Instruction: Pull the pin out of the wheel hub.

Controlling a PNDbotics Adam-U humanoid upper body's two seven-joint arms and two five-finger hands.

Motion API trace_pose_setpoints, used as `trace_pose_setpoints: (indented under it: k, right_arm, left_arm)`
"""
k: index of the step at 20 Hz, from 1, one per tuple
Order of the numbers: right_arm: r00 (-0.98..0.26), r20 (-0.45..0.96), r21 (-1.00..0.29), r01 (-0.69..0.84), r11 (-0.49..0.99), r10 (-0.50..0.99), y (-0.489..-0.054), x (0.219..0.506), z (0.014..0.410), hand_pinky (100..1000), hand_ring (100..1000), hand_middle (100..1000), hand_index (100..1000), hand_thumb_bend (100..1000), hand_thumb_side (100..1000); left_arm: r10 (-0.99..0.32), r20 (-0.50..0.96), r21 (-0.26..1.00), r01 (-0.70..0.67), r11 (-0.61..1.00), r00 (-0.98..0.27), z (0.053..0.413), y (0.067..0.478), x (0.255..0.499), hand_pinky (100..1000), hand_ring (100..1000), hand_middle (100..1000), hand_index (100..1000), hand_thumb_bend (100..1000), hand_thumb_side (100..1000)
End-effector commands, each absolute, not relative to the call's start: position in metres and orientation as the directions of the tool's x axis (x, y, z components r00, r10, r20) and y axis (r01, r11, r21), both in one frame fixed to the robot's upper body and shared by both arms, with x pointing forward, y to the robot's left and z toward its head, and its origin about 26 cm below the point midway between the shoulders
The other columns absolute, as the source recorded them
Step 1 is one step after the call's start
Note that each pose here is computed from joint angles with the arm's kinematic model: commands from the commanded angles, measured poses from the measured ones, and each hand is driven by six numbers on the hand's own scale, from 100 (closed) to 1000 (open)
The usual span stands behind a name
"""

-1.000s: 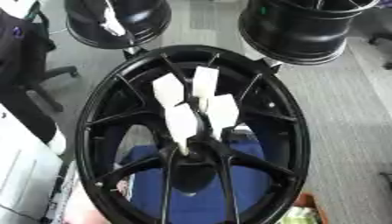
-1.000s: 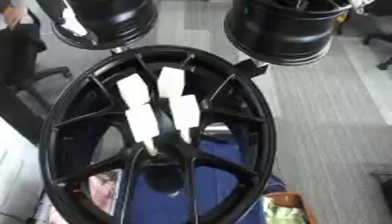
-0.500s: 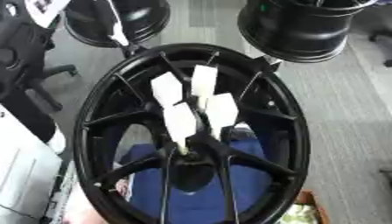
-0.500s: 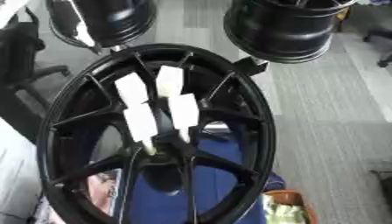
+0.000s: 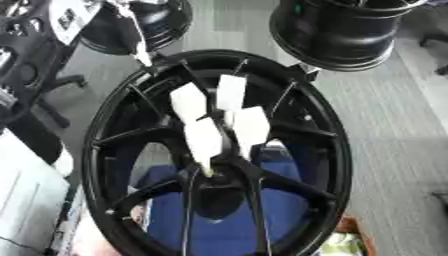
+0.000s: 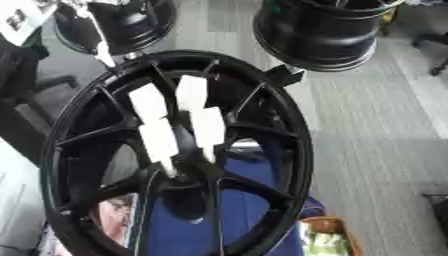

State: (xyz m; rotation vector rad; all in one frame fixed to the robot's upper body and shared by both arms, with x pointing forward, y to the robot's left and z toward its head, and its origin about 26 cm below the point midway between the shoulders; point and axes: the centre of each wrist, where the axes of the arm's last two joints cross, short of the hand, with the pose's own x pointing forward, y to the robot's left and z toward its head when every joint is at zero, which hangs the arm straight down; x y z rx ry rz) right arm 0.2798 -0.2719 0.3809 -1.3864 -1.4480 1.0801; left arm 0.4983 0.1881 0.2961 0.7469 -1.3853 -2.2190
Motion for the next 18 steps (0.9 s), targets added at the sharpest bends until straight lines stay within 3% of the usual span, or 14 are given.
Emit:
trace_pose_setpoints:
  k: [1,12,18]
  right_arm:
    - [0.008,0.013,-0.945,0.327,0.01,1.0,-0.276,0.273,0.394,887,884,830,879,100,100]
    - [0.035,0.034,-0.94,0.34,0.02,0.999,-0.28,0.272,0.394,889,881,827,878,100,100]
    - [0.026,0.021,-0.944,0.329,0.012,0.999,-0.28,0.273,0.393,889,881,828,878,100,100]
  left_arm:
    - [-0.328,-0.305,0.682,0.036,-0.731,-0.894,0.304,0.19,0.498,852,847,785,849,816,285]
    - [-0.347,-0.267,0.703,0.065,-0.708,-0.899,0.298,0.197,0.502,846,840,783,861,813,284]
    - [-0.268,-0.305,0.705,-0.028,-0.709,-0.914,0.311,0.186,0.489,852,851,800,881,827,258]
